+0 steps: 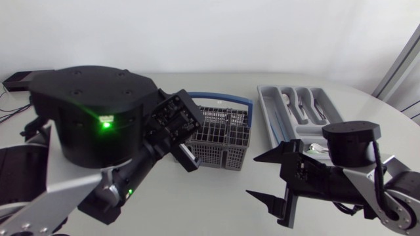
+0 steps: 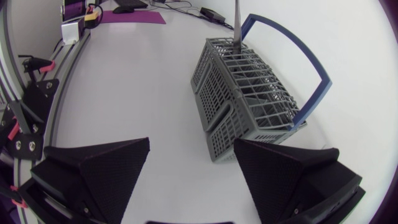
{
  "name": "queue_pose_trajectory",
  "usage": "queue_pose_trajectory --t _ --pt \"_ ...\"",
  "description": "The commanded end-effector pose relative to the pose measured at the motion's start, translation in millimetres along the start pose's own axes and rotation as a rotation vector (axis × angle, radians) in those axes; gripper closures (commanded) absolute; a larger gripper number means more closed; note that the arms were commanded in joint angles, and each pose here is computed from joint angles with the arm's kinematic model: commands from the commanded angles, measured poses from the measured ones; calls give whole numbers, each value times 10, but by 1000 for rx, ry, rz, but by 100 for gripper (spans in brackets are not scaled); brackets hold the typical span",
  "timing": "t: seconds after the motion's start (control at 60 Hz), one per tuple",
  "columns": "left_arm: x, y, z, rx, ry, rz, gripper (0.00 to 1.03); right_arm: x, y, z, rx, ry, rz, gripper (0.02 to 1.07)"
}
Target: Unload the cutlery basket into the drawer organizer.
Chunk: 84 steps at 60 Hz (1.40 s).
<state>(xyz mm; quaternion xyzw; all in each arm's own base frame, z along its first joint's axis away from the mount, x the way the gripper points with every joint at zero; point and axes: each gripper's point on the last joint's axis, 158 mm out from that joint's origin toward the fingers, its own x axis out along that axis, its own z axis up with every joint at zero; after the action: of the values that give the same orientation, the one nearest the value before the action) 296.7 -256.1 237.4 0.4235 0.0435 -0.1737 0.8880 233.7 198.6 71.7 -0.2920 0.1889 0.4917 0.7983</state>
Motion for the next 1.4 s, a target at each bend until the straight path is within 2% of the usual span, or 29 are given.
queue_pose_trajectory --t 0.0,0.35,0.6,0.683,0.717,0.733,0.783,0.85,0.933,1.117,1.383 --pt "-76 74 26 14 -26 37 90 39 -89 195 44 -27 -2 10" --pt "-167 -21 -65 6 -68 82 90 290 -121 627 124 -36 67 10" --pt "-220 40 -59 -43 -95 100 90 447 -59 747 96 -53 98 10" --pt "-218 9 -74 -41 -93 95 90 503 -105 830 79 -69 91 19" --pt "-218 9 -74 -41 -93 95 90 509 -124 867 71 -77 90 28" --pt "-220 1 -76 -38 -93 93 90 517 -151 908 67 -88 85 38" --pt "-225 -3 -76 -38 -95 92 90 522 -170 957 59 -103 81 58" --pt "-228 6 -69 -39 -96 93 90 568 -198 1006 47 -122 70 81" --pt "-233 -8 -58 -38 -100 90 90 662 -238 1016 47 -127 67 102" --pt "-234 -19 -50 -42 -104 90 90 821 -393 1067 25 -159 19 102" --pt "-256 -6 -45 -47 -111 91 90 1052 -520 949 1 -126 -13 102"
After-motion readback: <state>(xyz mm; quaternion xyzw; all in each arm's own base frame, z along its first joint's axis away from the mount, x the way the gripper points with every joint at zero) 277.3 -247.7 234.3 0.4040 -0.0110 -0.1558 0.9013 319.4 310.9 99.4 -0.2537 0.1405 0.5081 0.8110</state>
